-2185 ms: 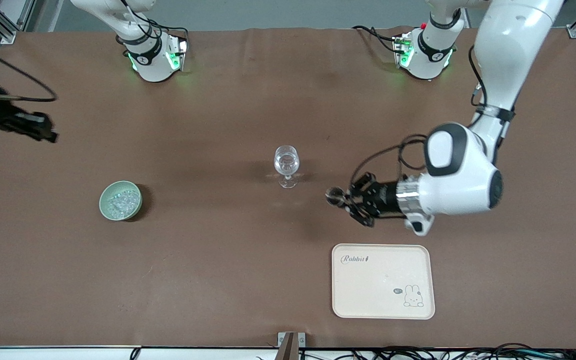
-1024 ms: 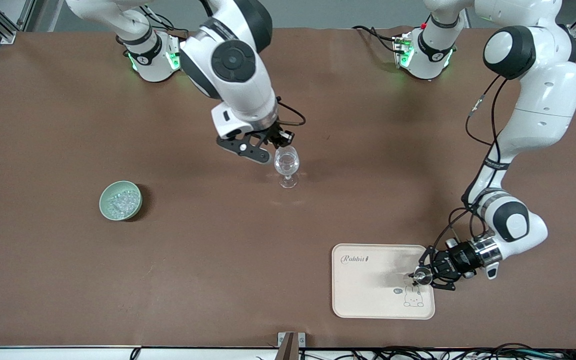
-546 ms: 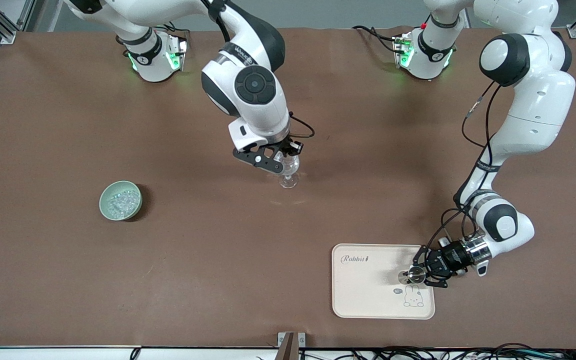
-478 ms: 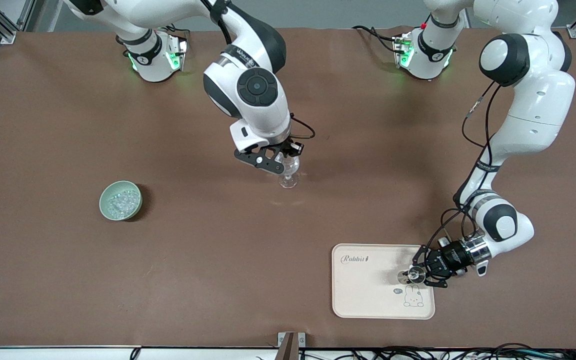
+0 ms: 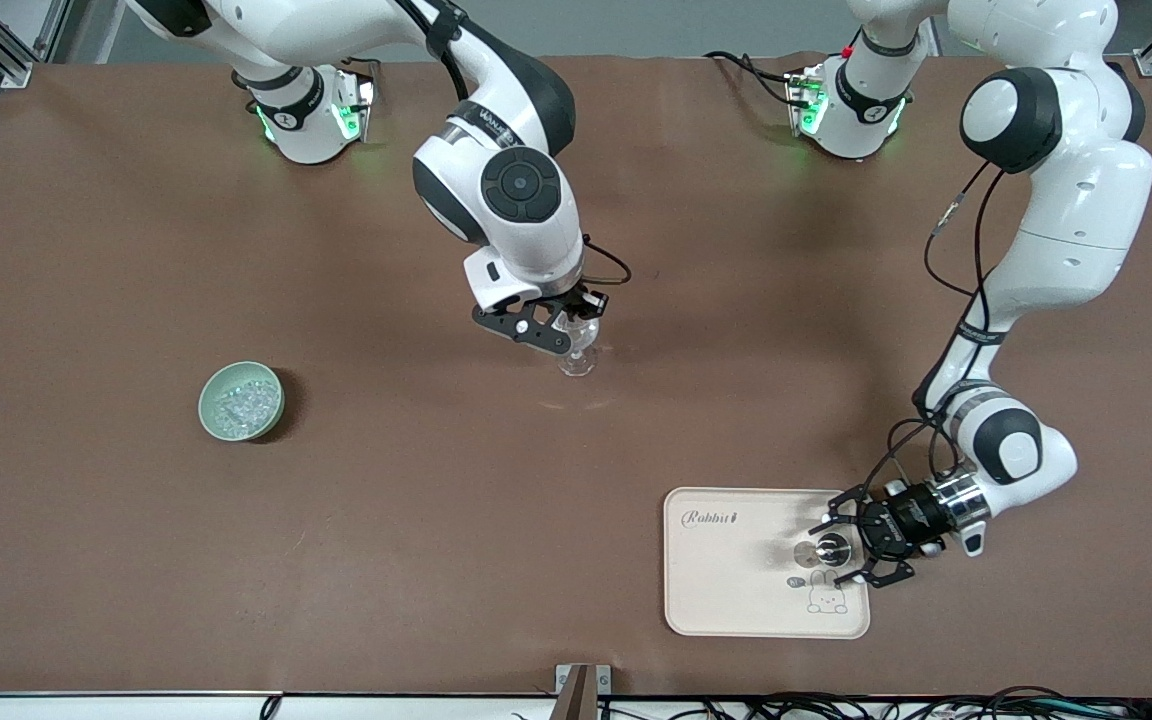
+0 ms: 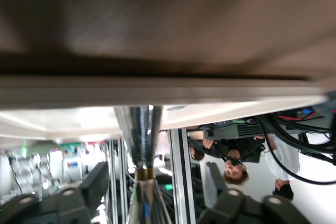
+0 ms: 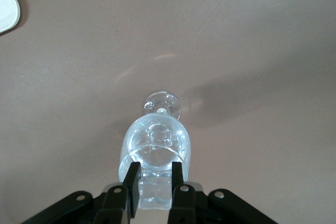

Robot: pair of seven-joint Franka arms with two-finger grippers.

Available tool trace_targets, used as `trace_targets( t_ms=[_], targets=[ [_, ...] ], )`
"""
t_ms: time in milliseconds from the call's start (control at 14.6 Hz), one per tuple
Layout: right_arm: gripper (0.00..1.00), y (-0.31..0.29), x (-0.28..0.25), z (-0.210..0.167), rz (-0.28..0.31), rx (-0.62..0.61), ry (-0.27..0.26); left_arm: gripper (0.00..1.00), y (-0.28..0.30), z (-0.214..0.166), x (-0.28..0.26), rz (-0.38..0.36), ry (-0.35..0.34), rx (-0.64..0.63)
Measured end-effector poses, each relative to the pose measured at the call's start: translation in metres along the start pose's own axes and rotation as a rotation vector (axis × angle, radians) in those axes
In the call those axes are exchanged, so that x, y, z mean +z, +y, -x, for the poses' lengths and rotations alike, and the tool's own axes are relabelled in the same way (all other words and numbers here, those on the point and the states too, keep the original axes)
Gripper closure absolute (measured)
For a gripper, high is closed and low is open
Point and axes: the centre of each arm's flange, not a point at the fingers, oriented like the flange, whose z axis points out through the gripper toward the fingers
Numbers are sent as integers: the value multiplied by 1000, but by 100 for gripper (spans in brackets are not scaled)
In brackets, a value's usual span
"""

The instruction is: Pour wine and add ice with both arms

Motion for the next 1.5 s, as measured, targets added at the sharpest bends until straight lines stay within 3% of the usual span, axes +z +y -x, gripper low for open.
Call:
trace_targets(
  t_ms=[137,410,683,751,956,1024,1093,1298,1502],
  targets=[
    [73,-1,6,-1,5,0,-5,0,13,6,-28,-48,71,86],
    [73,-2,10,-1,7,-1,-8,0,31,23,-91,-228,221,263],
    [67,-2,10,-1,6,-1,-8,0,47,107,-129,-425,399,502],
    [63,-2,10,-1,6,-1,-8,0,48,139,-139,-487,465,575],
    [37,-2,10,-1,6,-1,-8,0,40,245,-171,-722,661,856],
    [37,-2,9,-1,5,0,-7,0,35,278,-183,-786,704,958],
    [32,-2,8,-3,2,2,-5,0,30,308,-195,-834,728,1042],
    [4,4,-21,-18,-32,25,25,0,14,373,-227,-922,757,1203],
    [0,31,-90,-46,-80,62,138,0,-2,414,-232,-981,782,1310]
  ],
)
